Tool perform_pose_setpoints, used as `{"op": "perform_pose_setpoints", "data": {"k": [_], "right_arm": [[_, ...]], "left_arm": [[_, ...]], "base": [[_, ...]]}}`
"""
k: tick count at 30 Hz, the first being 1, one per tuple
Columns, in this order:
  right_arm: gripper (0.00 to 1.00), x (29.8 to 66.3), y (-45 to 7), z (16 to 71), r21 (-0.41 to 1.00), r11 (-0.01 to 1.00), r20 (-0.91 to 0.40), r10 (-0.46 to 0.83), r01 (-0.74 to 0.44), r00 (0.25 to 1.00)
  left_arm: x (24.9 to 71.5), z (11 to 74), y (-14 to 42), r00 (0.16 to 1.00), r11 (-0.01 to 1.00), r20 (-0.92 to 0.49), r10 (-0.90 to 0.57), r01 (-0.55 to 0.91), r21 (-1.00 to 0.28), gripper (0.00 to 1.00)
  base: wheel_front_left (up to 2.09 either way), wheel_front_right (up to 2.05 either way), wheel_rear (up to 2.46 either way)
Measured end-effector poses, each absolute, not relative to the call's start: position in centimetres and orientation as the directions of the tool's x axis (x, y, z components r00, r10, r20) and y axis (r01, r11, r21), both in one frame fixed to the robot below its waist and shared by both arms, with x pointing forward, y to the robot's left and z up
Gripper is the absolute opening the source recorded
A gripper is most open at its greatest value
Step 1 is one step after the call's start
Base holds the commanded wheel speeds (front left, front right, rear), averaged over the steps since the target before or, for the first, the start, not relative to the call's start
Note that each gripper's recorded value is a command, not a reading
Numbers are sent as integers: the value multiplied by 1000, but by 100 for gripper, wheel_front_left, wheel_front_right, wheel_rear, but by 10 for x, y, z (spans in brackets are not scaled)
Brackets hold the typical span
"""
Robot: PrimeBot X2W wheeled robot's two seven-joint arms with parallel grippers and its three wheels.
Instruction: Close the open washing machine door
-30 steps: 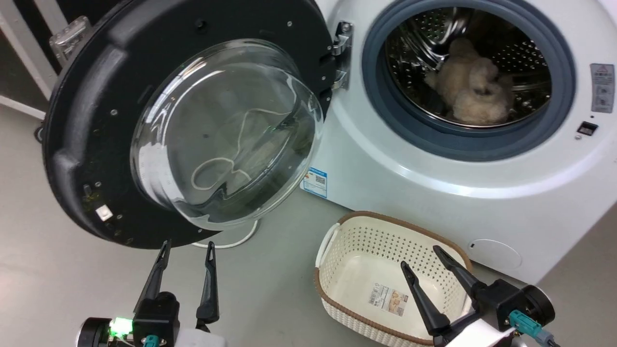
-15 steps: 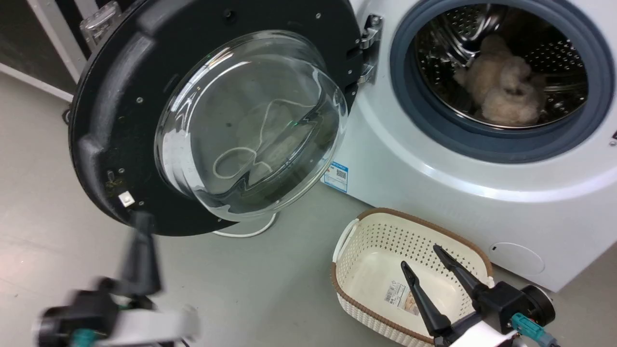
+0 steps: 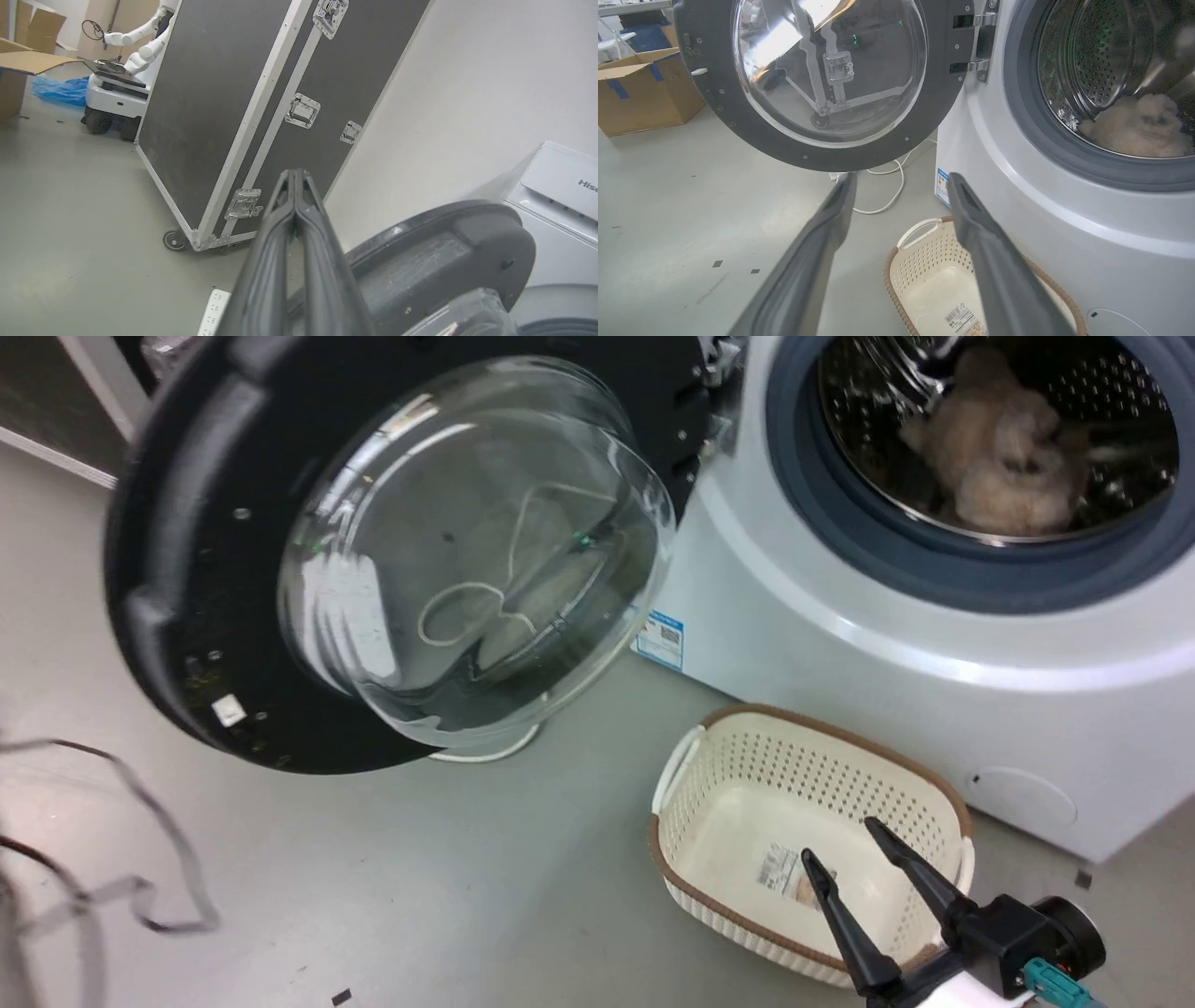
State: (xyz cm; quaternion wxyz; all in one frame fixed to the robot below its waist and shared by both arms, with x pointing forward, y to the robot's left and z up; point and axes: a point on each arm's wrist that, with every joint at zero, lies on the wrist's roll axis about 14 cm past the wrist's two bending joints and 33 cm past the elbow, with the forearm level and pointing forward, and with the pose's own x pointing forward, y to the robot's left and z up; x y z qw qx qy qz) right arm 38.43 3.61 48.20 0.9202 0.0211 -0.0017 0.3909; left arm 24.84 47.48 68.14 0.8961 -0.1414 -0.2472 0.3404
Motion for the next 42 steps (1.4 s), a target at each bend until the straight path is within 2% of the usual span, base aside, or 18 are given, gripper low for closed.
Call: {"op": "perform_pose_setpoints", "data": {"k": [4,6,7,10,15,19,20,26,29,30,38,41,42], "right_arm": [[100,387,28,472,53,700,-1,714,-712,701],[100,387,25,466,57,699,-13,714,-713,700],[100,388,18,460,63,704,-29,710,-707,704],[100,391,12,457,61,712,-38,702,-700,711],[100,393,6,455,65,722,-43,692,-689,721],[100,391,5,455,70,722,-43,692,-689,721],[100,389,4,457,69,723,-41,690,-687,722],[100,389,-2,465,62,746,-27,666,-664,746],[100,388,-3,471,61,757,-14,653,-651,758],[100,388,-7,479,57,774,3,632,-631,775],[100,383,-23,501,39,824,58,562,-565,825],[100,382,-37,507,31,850,74,522,-525,850],[100,381,-50,508,23,869,76,492,-494,868]], "left_arm": [[256,675,515,626,623,215,749,-558,-548,0],[266,661,526,643,554,117,757,-536,-637,0],[286,636,527,695,447,-23,718,-487,-750,0],[302,611,521,746,380,-145,650,-485,-787,0],[325,580,496,817,365,-282,502,-496,-788,0],[330,575,485,851,359,-299,432,-466,-809,0],[329,575,476,882,373,-297,366,-432,-821,0],[324,567,442,932,411,-299,205,-360,-838,0],[324,553,406,953,388,-294,76,-300,-871,0],[320,549,374,963,359,-268,-33,-239,-902,0],[302,549,301,948,330,-205,-244,-118,-936,0],[303,550,260,925,291,-159,-346,-56,-955,0],[307,549,230,896,262,-136,-422,-23,-965,0]], "base": [[0,0,0],[0,0,0],[0,0,0],[0,0,0],[0,0,0],[0,0,0],[0,0,0],[0,0,0],[0,0,0],[0,0,0],[0,0,0],[0,0,0],[0,0,0]]}}
